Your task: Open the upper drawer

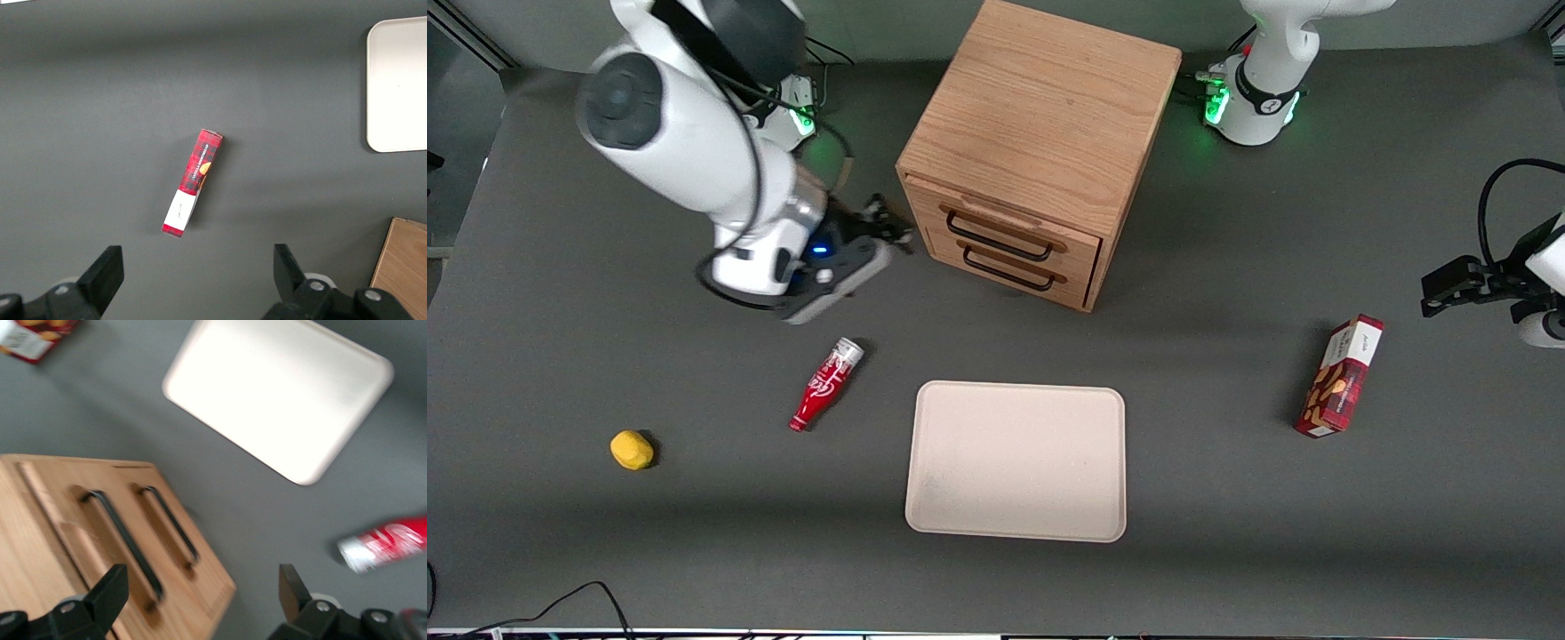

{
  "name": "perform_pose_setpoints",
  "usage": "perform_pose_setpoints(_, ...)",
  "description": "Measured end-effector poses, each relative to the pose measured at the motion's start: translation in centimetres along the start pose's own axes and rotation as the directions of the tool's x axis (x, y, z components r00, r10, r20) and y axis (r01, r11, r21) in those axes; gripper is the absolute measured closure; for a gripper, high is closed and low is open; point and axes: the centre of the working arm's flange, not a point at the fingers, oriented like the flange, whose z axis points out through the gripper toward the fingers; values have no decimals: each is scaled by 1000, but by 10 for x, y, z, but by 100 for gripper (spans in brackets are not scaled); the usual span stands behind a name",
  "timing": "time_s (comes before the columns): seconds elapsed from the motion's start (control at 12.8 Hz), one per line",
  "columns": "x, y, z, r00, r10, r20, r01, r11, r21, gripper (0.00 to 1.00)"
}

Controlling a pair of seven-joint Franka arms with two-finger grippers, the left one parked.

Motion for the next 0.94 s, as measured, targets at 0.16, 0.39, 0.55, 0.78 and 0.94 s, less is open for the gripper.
perform_pose_setpoints(0.16, 13, -17, 35, 998, -64, -8, 64, 997, 50, 0)
perform_pose_setpoints(0.39, 20, -39, 89, 949, -314, 18, 313, 948, 54, 0)
perform_pose_setpoints(0.55, 16, -52, 115, 919, -391, 56, 389, 920, 46, 0)
perform_pose_setpoints(0.78, 1, -71, 141, 879, -462, 114, 463, 886, 22, 0)
perform_pose_setpoints(0.94, -10, -77, 156, 858, -492, 147, 494, 869, 28, 0)
